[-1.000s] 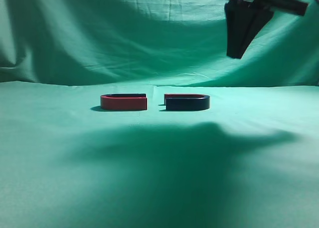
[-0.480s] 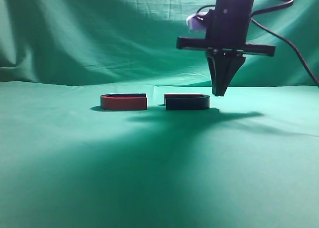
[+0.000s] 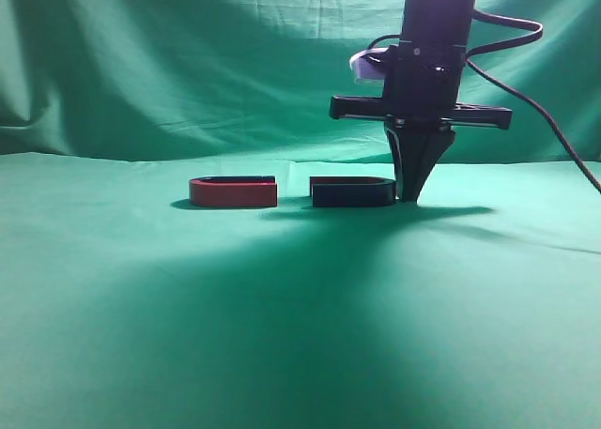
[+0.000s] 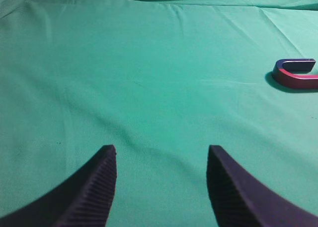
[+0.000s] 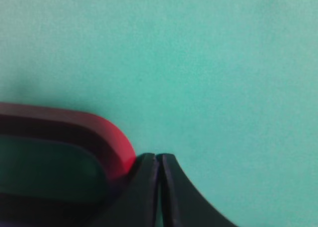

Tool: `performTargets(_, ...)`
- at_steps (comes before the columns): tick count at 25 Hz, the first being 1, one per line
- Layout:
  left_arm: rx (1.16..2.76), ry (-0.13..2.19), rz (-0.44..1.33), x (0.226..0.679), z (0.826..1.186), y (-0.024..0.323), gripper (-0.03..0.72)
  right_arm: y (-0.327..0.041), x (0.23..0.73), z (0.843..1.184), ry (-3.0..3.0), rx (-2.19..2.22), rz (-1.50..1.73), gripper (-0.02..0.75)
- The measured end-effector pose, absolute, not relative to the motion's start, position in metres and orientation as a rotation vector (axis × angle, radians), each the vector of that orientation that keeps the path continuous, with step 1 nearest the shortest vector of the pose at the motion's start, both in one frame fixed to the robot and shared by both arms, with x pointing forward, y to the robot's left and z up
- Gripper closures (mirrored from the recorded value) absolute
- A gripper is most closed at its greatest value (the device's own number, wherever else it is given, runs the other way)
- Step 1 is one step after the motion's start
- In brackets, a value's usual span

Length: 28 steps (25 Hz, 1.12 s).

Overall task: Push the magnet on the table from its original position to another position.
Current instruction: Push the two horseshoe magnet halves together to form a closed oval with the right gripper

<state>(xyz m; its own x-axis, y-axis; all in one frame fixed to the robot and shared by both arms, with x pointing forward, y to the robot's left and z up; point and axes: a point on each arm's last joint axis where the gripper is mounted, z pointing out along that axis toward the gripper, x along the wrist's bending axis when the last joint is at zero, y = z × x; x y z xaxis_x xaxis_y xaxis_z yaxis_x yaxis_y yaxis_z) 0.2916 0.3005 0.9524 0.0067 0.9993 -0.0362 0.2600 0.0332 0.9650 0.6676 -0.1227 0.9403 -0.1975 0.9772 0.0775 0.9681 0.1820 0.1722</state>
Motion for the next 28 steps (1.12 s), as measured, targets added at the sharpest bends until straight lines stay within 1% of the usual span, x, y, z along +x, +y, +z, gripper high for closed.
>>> performTargets(14,1.378,1.407,1.039,0.292,0.952,0.3,0.316,-0.113,0.67,0.942,2.348,2.052,0.437,0.738)
performTargets(20,1.378,1.407,1.039,0.292,0.952,0.3,0.316,-0.107,0.67,0.944,2.395,2.028,0.537,0.738)
performTargets(25,1.378,1.407,1.039,0.292,0.952,0.3,0.316,-0.107,0.671,0.945,2.403,2.015,0.544,0.738)
performTargets(28,1.378,1.407,1.039,0.292,0.952,0.3,0.316,-0.107,0.671,0.955,2.435,1.999,0.497,0.738)
